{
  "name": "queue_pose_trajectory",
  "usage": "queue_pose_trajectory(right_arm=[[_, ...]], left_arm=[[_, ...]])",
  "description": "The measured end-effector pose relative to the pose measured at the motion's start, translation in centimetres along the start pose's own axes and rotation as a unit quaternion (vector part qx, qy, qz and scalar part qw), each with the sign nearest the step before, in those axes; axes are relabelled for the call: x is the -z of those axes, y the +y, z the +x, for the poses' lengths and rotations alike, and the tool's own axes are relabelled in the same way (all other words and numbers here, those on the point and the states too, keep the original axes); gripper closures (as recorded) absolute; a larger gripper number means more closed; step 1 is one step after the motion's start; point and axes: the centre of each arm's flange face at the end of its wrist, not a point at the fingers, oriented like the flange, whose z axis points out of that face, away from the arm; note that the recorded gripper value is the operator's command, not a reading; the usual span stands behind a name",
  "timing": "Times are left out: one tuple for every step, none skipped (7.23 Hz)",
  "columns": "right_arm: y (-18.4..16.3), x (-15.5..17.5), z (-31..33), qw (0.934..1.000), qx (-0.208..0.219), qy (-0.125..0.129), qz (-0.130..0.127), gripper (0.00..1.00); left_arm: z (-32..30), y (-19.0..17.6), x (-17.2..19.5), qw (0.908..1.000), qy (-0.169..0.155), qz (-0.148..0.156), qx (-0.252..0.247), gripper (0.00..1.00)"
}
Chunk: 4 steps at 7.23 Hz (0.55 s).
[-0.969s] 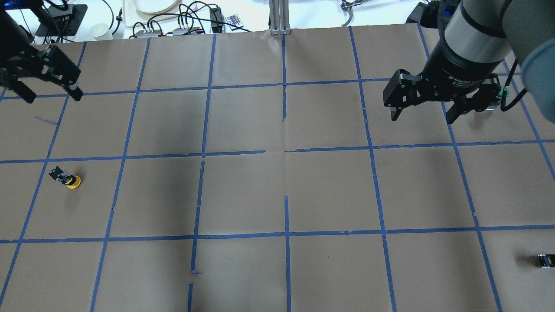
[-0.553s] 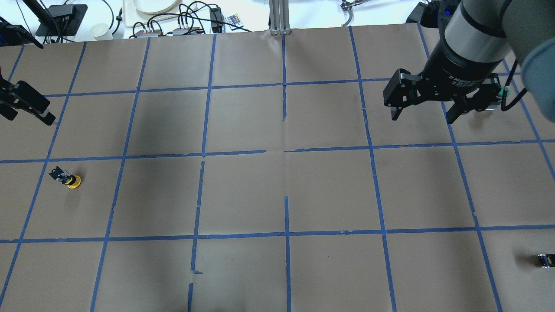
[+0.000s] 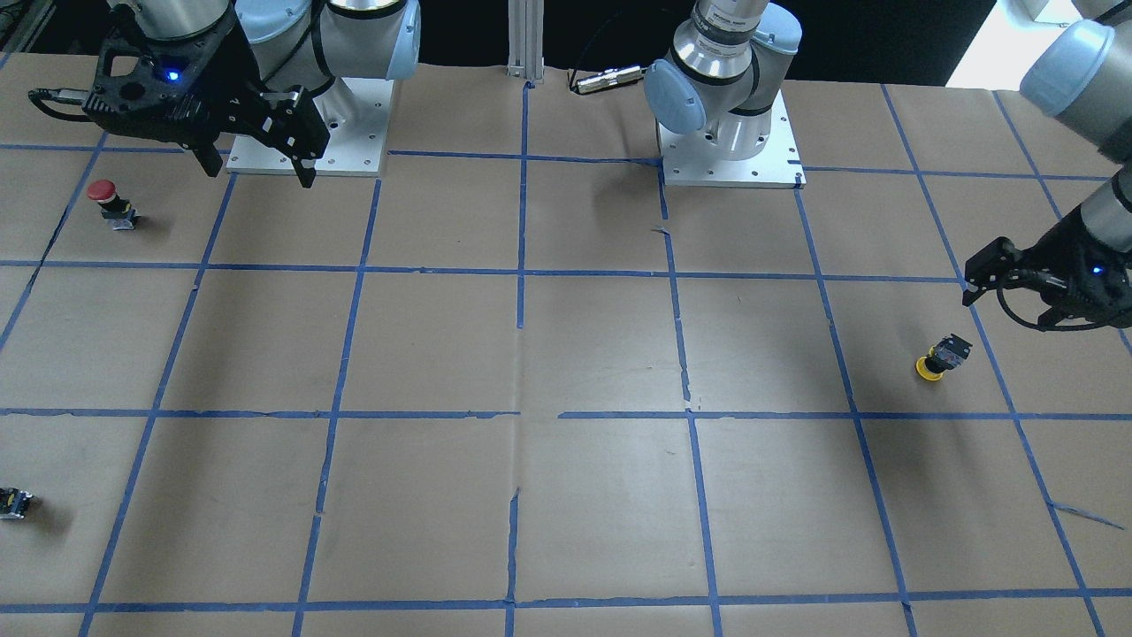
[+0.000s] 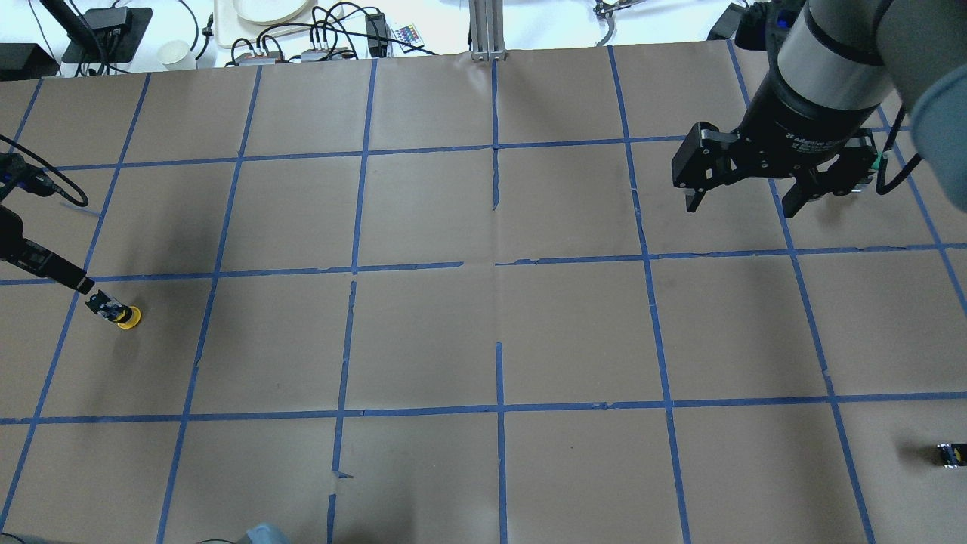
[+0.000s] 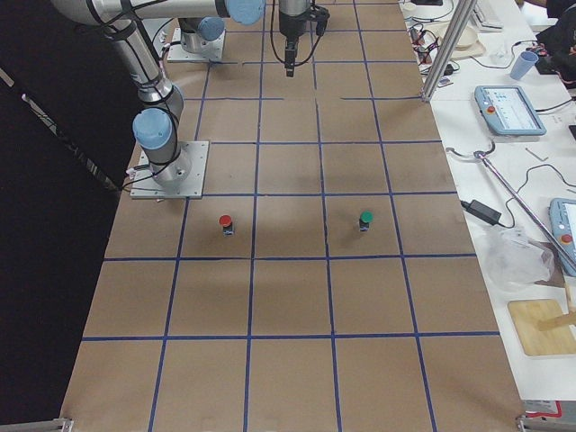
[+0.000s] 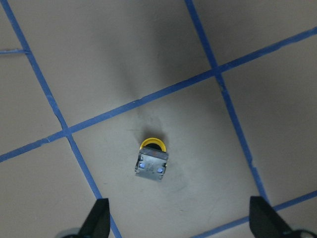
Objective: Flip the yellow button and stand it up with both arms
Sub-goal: 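Close the left gripper on the button's black body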
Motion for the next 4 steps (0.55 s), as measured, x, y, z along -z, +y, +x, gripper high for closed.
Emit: queue_pose_trajectory(right_arm=[[0.0, 0.0, -0.1, 1.0, 0.001, -0.001, 0.001, 0.0], [0.0, 0.0, -0.1, 1.0, 0.0, -0.002, 0.002, 0.0], [0.0, 0.0, -0.2, 1.0, 0.0, -0.003, 0.001, 0.0], [0.0, 0.0, -0.2, 1.0, 0.001, -0.003, -0.001, 0.0]], left_arm=[[-0.2, 0.8, -1.8, 1.0, 0.007, -0.001, 0.002, 0.02], [-0.4, 1.1, -2.9, 0.9999, 0.016, 0.0, 0.004, 0.02], [-0.6, 1.0, -3.9, 0.9997, 0.025, 0.001, 0.009, 0.02], [-0.8, 0.9, -4.9, 0.9993, 0.031, 0.001, 0.02, 0.02]])
